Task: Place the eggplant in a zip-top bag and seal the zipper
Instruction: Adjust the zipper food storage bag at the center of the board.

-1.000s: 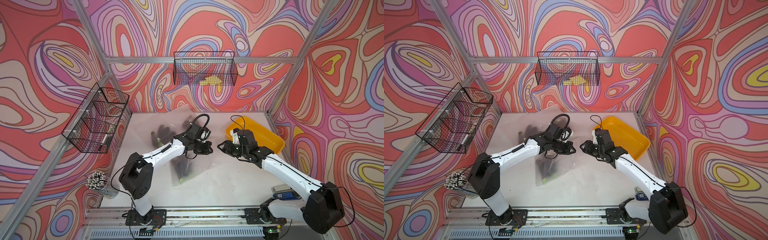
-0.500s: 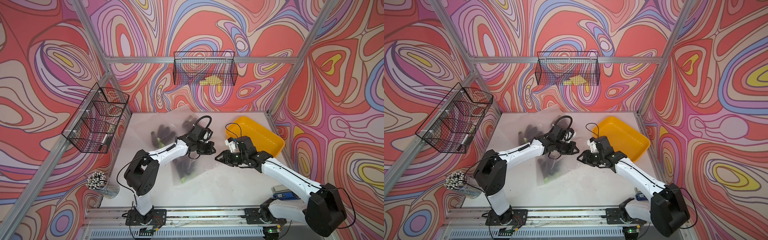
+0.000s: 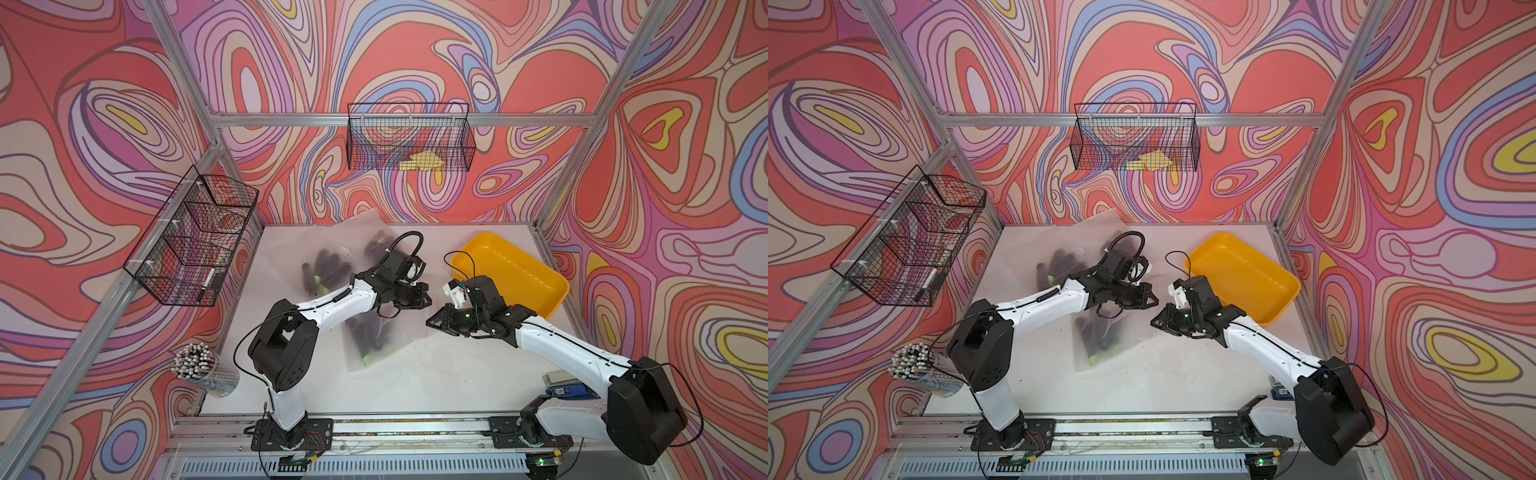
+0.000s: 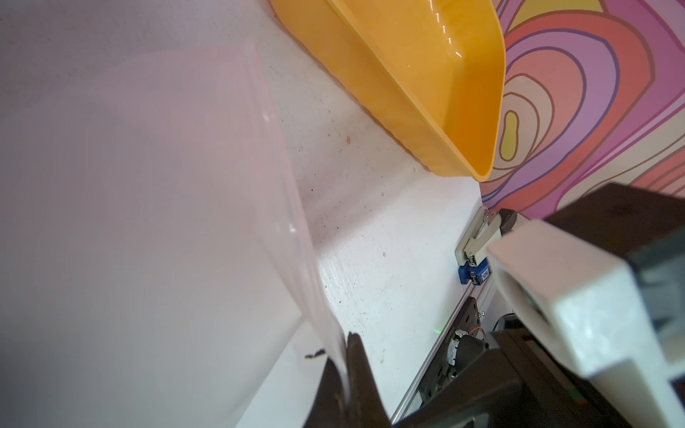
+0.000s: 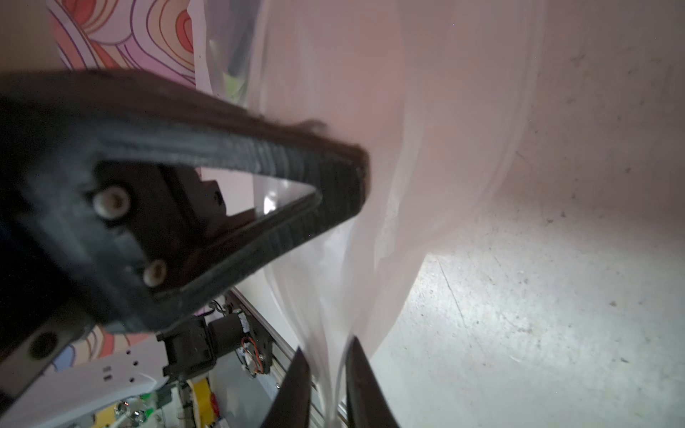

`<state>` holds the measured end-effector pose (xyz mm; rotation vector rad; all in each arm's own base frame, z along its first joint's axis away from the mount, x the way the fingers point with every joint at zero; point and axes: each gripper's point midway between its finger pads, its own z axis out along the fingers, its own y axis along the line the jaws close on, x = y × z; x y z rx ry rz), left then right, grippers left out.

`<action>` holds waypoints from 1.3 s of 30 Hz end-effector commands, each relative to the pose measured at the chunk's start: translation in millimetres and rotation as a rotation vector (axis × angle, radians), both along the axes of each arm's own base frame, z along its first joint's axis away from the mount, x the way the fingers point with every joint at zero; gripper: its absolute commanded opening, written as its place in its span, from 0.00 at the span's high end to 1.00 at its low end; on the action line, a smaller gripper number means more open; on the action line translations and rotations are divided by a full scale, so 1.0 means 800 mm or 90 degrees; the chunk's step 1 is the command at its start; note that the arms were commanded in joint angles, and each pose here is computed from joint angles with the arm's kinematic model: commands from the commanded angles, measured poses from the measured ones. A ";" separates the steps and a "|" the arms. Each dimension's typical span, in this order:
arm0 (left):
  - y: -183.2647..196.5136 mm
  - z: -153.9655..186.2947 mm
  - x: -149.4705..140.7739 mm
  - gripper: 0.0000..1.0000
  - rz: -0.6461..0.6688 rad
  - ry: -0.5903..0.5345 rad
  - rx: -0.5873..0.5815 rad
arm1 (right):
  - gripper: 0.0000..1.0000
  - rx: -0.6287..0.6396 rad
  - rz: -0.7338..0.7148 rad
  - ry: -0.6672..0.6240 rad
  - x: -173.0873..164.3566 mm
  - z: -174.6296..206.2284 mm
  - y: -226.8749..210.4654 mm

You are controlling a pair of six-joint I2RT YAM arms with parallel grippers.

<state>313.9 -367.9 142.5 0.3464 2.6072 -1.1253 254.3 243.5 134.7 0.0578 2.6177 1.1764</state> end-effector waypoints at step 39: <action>0.024 0.008 -0.056 0.53 -0.125 -0.564 0.202 | 0.93 0.064 -0.194 0.094 0.054 0.029 0.009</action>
